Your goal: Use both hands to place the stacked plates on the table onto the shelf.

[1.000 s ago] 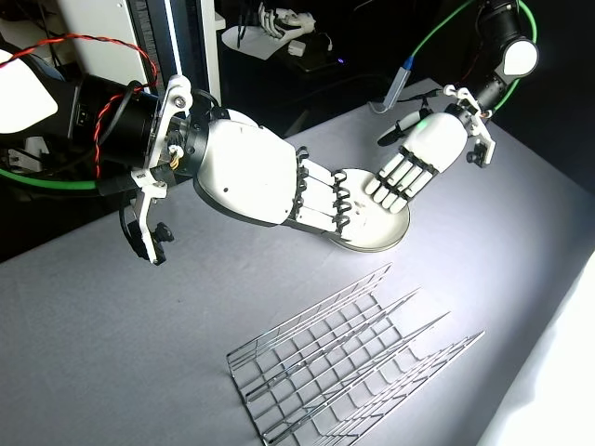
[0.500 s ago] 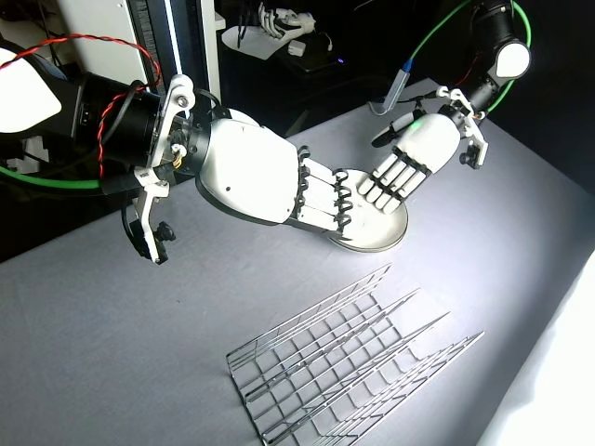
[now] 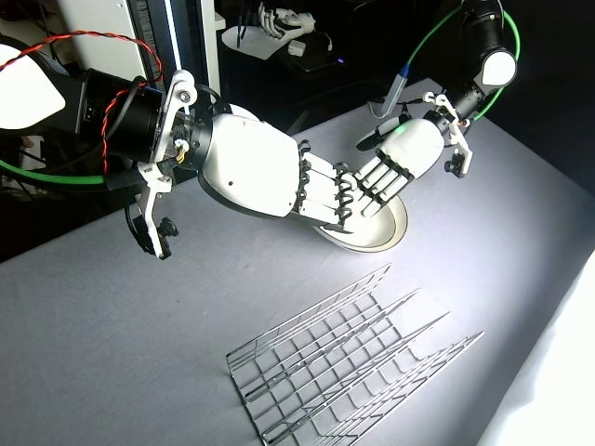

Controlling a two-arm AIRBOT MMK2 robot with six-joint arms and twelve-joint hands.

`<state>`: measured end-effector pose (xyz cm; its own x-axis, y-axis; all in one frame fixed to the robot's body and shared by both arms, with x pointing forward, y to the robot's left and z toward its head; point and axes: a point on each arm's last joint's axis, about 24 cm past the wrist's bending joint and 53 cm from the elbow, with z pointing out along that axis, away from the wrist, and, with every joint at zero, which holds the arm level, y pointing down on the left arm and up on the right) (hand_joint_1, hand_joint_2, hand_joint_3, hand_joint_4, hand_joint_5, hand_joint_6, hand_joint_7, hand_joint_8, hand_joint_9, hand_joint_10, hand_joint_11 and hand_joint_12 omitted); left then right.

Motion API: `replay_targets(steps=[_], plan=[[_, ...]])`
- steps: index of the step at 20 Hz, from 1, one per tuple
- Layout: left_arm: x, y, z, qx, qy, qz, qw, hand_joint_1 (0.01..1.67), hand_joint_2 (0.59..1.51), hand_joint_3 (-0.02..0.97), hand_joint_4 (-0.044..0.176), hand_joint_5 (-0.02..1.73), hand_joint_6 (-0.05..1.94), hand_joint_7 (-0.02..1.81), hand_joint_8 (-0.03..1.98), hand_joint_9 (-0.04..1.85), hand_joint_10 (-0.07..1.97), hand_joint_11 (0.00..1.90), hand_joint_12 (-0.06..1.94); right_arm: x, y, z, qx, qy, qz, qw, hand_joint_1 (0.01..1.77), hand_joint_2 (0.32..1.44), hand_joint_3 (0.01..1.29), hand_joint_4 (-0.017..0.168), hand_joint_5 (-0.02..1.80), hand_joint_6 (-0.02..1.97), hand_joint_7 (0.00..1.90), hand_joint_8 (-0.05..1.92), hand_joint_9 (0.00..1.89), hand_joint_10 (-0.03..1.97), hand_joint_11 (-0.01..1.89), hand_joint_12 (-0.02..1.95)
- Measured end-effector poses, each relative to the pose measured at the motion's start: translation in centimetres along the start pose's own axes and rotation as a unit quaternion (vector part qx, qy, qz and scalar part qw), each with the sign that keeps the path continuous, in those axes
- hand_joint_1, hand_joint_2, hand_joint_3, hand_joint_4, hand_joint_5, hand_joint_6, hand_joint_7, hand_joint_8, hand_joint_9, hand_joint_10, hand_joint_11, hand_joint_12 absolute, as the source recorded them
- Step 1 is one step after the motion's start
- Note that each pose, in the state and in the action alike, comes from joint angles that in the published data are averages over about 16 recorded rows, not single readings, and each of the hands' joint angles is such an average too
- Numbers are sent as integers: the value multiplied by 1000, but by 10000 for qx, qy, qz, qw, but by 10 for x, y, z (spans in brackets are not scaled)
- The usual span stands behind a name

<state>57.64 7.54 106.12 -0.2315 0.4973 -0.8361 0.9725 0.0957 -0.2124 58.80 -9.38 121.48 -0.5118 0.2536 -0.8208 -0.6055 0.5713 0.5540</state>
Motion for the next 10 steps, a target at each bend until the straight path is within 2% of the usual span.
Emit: replay_targets(steps=[4,10], plan=[[-6,-1,6,38,-37,40,10000,14,1116,18,-5,-9,-24,-9,-20,19,-6,12,13,-4,-3,-1,-176,1,-252,9995,81,1295,20,-4,27,15,35,8,18,-6,22,6],[-14,-3,13,87,-88,91,9999,13,1116,18,-5,-8,-22,-9,-21,20,0,13,13,-4,-2,-2,-714,93,-723,9948,343,1229,19,-2,19,15,23,8,16,-7,22,6]])
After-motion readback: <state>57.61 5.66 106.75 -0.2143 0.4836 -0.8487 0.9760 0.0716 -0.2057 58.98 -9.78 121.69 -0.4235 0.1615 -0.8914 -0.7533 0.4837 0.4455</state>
